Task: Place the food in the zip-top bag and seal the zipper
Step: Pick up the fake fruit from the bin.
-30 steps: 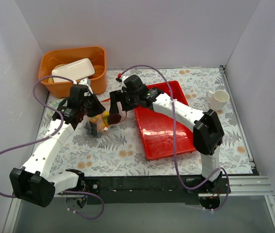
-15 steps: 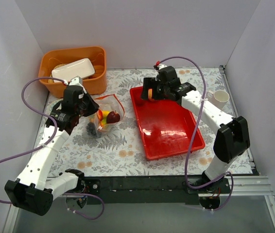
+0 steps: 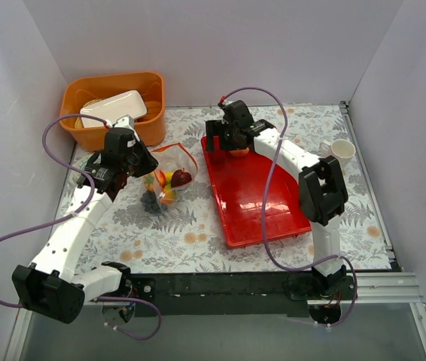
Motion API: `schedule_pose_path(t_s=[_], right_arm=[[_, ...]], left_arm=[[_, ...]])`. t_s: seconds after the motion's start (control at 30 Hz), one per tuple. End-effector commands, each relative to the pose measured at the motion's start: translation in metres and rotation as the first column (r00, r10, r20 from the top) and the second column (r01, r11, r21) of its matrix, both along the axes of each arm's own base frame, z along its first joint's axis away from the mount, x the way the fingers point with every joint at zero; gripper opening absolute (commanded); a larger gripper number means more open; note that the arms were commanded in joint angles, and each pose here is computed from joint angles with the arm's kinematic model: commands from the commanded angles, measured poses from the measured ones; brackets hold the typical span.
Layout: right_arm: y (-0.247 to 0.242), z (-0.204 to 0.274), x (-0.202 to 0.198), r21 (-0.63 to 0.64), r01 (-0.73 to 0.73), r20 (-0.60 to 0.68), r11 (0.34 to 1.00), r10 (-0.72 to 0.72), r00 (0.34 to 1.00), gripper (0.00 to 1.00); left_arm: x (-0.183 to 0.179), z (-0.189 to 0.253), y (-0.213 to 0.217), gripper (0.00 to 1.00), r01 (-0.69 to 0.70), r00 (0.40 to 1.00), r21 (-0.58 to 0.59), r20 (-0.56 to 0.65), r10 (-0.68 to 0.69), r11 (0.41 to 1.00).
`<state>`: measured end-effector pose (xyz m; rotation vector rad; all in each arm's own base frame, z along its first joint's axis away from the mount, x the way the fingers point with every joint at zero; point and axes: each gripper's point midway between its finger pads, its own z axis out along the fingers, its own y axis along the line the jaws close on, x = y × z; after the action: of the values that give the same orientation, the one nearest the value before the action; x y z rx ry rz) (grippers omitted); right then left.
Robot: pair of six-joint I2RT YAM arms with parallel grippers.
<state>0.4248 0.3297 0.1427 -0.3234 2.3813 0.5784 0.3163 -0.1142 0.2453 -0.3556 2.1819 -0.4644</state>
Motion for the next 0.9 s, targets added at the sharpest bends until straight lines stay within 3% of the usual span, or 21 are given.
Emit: schedule_pose_path(t_s=[0.0, 0.3, 0.67, 0.87], right_arm=[[-0.011, -0.008, 0.040, -0.030, 0.104, 0.027, 0.994, -0.104, 0.994, 0.96], [-0.001, -0.021, 0.057, 0.042, 0.081, 0.009, 0.996, -0.082, 0.997, 0.87], [0.007, -0.052, 0.054, 0.024, 0.036, -0.064, 0.999, -0.035, 0.997, 0.78], [0.004, -0.061, 0.053, -0.004, 0.040, -0.081, 0.999, -0.040, 0.996, 0.66]], left_arm=[[0.009, 0.012, -0.001, 0.00, 0.012, 0.999, 0.011, 0.045, -0.013, 1.000], [0.005, 0.008, 0.002, 0.00, 0.009, 0.999, 0.018, 0.041, -0.009, 1.000], [0.004, 0.006, 0.000, 0.00, 0.008, 0.999, 0.007, 0.038, -0.009, 1.000], [0.001, 0.009, 0.003, 0.00, 0.001, 0.999, 0.011, 0.047, -0.002, 1.000]])
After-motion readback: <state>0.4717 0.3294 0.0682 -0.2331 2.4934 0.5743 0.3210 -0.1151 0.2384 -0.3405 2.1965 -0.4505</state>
